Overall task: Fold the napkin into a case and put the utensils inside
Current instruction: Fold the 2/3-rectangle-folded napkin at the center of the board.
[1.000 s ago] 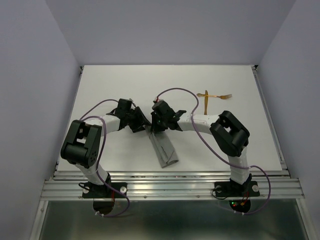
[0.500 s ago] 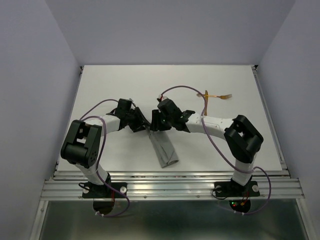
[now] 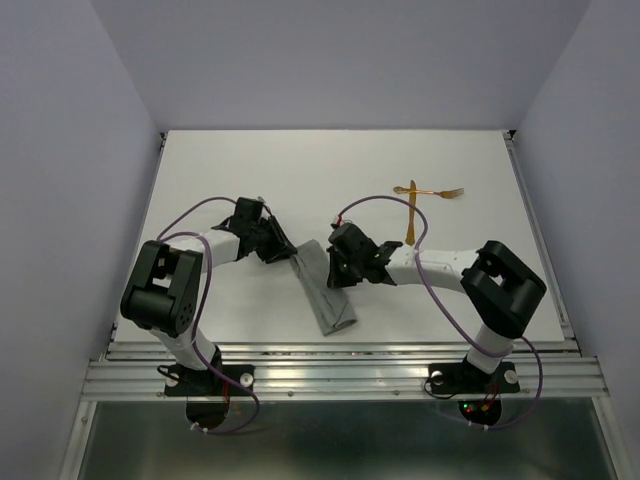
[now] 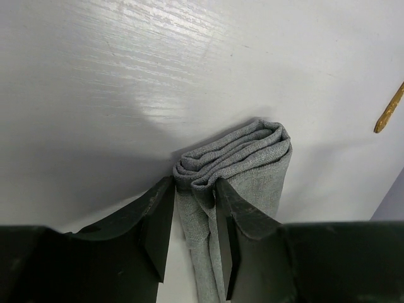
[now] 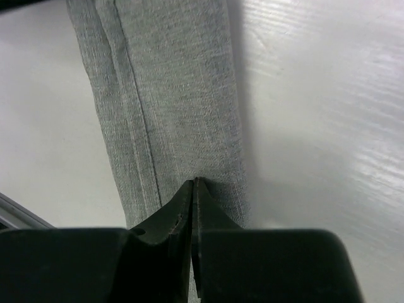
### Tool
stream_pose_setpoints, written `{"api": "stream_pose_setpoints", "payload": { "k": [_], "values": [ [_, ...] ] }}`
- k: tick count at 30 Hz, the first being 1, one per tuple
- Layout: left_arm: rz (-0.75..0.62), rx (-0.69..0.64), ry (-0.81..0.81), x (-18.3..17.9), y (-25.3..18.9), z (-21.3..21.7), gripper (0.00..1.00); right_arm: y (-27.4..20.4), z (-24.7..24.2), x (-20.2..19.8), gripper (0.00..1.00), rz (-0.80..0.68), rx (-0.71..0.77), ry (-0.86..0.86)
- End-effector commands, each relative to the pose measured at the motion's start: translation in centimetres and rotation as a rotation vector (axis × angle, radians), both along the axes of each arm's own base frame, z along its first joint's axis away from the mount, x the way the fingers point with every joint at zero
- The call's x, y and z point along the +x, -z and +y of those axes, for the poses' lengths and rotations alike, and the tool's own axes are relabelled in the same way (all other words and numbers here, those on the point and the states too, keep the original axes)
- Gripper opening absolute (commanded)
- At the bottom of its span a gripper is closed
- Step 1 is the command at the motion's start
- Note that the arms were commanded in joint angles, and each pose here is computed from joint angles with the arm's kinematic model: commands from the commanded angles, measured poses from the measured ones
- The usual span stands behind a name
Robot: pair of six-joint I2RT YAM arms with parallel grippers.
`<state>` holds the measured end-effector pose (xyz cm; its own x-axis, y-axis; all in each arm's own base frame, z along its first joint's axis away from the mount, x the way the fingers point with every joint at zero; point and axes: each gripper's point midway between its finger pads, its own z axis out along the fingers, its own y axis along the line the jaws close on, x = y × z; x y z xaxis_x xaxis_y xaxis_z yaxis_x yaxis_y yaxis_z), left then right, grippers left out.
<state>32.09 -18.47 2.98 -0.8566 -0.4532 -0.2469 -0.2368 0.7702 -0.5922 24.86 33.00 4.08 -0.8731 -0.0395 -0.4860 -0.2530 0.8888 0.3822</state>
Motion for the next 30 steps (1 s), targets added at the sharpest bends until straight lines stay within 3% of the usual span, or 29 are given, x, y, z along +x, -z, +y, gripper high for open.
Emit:
{"api": "stream_pose_setpoints", "payload": {
  "k": [1,5,9,16,25,30],
  "values": [
    [-0.098,0.022,0.011,1.7,-2.7,0.4,0.43,0.5,0.8,-1.4,0.03,0.018,0.005,-0.036],
    [-0.113,0.035,0.026,1.8,-3.1,0.5,0.44,1.0,0.4,-0.8,0.03,0.002,-0.035,-0.022],
    [-0.143,0.074,0.019,2.0,-4.3,1.2,0.44,-1.6,-0.3,-0.7,0.04,-0.056,-0.020,-0.017],
    [-0.206,0.128,0.020,2.8,-6.7,2.0,0.44,-3.4,-2.1,-4.4,0.07,-0.010,0.025,-0.012],
    [-0.227,0.150,0.009,1.9,-7.7,2.8,0.47,-0.5,0.7,-9.8,0.06,0.077,0.036,-0.094],
    [-0.206,0.148,0.014,1.3,-6.8,2.8,0.47,3.3,1.0,-10.0,0.06,0.110,-0.044,-0.078]
  ]
}}
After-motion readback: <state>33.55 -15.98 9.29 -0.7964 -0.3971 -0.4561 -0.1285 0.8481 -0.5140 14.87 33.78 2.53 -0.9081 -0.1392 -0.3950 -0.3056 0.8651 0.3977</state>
